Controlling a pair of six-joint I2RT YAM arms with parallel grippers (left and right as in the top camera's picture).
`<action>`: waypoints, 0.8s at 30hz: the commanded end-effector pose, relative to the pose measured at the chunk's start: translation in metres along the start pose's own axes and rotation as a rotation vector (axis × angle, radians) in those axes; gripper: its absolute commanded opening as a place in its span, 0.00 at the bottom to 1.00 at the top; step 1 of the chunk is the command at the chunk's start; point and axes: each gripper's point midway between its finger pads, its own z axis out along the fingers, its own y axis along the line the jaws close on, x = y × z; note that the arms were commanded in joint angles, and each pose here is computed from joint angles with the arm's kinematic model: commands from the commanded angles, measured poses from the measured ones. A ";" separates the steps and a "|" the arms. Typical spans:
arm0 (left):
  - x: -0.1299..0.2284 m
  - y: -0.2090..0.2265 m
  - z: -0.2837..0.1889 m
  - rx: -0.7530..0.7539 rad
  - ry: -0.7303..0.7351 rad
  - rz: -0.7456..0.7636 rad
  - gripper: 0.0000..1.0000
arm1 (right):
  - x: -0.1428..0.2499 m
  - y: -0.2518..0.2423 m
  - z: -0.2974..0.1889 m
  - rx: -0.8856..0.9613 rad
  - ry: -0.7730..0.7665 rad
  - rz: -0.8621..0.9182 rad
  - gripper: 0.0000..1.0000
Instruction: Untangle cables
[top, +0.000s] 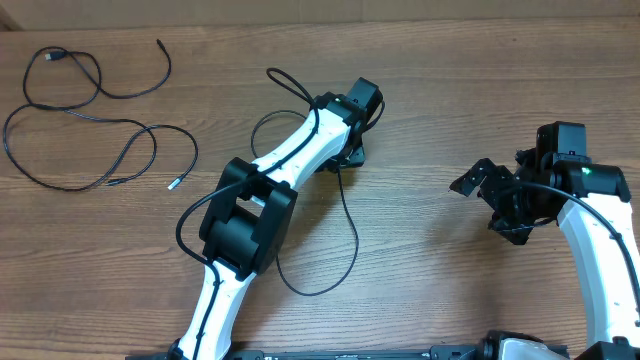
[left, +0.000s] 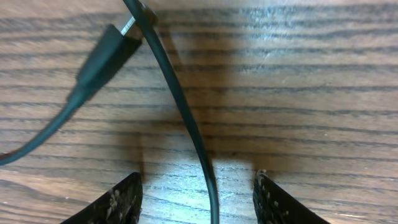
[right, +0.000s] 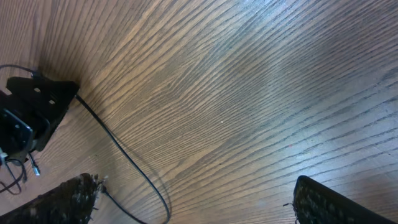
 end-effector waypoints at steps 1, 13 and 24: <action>0.013 0.002 0.016 -0.012 0.042 0.003 0.45 | 0.000 -0.002 0.001 0.003 -0.002 -0.003 1.00; 0.024 -0.008 0.015 0.032 0.092 0.006 0.32 | 0.000 -0.002 0.001 0.003 -0.002 -0.004 1.00; 0.025 -0.008 0.027 0.022 0.096 0.008 0.23 | 0.000 -0.002 0.001 0.003 -0.002 -0.003 1.00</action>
